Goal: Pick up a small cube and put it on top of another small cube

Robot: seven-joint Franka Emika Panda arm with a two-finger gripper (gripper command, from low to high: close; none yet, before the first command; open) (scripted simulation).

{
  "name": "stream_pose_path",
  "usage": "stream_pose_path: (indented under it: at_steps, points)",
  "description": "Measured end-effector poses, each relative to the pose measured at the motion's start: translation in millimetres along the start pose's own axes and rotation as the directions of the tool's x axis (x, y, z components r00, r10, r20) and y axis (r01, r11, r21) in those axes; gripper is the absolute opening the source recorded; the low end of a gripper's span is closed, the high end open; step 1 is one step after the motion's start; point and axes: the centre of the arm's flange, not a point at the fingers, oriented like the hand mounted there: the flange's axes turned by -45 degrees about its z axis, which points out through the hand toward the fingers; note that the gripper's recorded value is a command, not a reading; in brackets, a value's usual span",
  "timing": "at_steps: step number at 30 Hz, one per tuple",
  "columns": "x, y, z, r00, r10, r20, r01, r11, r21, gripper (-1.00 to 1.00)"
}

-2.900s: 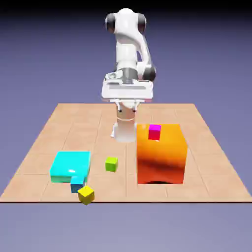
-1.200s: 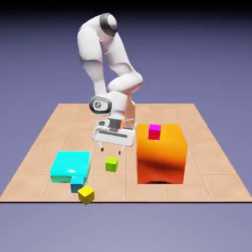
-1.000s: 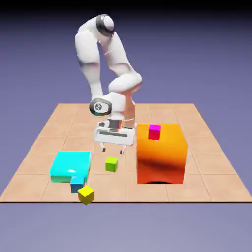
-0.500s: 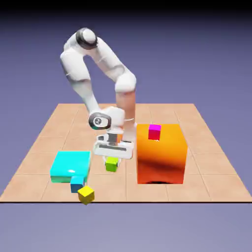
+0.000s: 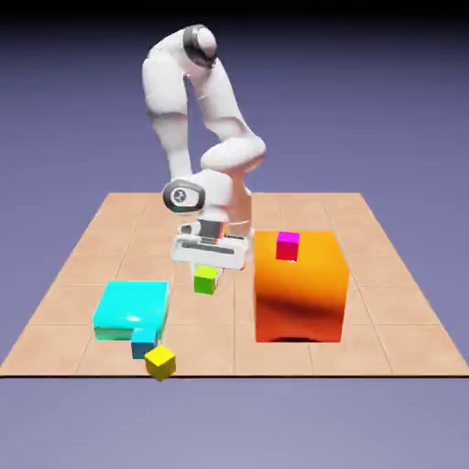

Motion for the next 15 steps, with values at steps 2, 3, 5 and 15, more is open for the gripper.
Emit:
stream_pose_path:
  at_steps: [2,3,5,15]
  points:
    - [11,5,-3,1.0,0.0,-0.004,0.0,1.0,-0.022,-1.0]
    - [16,8,-5,1.0,0.0,-0.005,0.0,0.999,-0.032,-1.0]
    - [27,13,-8,1.0,0.0,-0.006,0.0,0.999,-0.052,-1.0]
    - [70,33,-14,1.0,-0.002,0.007,0.003,0.993,-0.121,-1.0]
